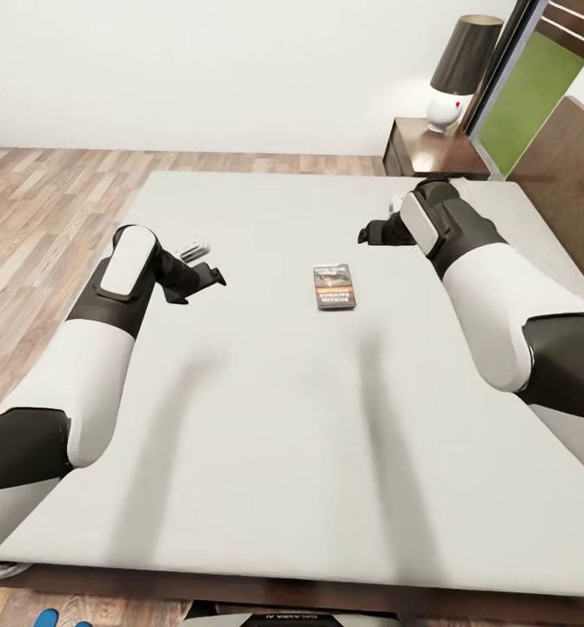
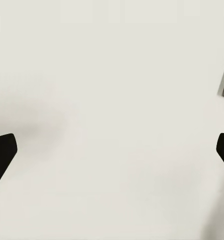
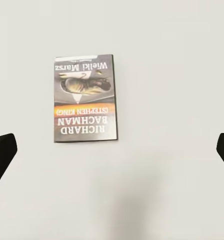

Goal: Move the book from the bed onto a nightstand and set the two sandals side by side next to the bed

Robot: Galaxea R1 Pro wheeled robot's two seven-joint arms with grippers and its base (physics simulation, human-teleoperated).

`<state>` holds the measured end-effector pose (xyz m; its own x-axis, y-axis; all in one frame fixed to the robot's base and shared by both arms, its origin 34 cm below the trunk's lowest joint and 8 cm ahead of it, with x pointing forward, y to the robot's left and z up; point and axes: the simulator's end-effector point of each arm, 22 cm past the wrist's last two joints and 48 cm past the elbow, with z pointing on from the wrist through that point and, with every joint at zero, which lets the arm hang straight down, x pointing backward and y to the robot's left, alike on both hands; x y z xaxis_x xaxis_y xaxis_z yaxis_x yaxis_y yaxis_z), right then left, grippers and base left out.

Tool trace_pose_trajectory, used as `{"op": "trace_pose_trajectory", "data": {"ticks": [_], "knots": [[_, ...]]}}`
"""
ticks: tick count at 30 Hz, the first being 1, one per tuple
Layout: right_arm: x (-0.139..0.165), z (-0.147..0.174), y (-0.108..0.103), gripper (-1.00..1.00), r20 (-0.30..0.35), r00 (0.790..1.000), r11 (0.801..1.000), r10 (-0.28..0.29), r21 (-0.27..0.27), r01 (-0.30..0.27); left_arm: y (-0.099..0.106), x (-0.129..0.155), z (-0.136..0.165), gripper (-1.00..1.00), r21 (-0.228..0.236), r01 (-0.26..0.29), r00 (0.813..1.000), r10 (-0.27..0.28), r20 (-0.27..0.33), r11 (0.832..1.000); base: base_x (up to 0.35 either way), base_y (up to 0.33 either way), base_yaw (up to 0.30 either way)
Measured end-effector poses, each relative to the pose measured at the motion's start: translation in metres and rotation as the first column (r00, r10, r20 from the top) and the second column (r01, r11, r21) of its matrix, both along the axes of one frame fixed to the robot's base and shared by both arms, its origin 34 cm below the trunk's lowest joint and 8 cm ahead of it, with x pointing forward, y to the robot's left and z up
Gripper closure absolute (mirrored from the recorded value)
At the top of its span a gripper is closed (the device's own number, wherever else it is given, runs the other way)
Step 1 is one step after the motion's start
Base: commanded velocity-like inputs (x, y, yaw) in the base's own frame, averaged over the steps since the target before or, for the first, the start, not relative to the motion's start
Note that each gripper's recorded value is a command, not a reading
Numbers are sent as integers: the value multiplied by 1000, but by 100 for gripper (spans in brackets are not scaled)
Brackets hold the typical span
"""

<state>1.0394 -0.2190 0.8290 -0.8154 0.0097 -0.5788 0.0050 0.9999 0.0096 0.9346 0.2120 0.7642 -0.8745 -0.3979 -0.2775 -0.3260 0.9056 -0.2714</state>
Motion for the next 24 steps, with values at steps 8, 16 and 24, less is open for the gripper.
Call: {"op": "trace_pose_trajectory", "data": {"ticks": [8, 16, 24], "knots": [[-2, -17, 8, -100, -3, 1000, 1000, 1, -12, -1, 1, 3, -9, -100, 2, -2, 1000, 2, 0, 1000, 0, 0, -117], [-2, -31, 9, -100, -2, 1000, 1000, 0, -12, 0, 2, 4, -21, -100, 3, -3, 1000, 3, 0, 1000, 0, 0, -75], [-1, -42, 10, -100, 4, 1000, 1000, 1, -3, -1, 3, 4, -34, -100, 5, -4, 1000, 4, 1, 1000, 0, 0, -14]]}}
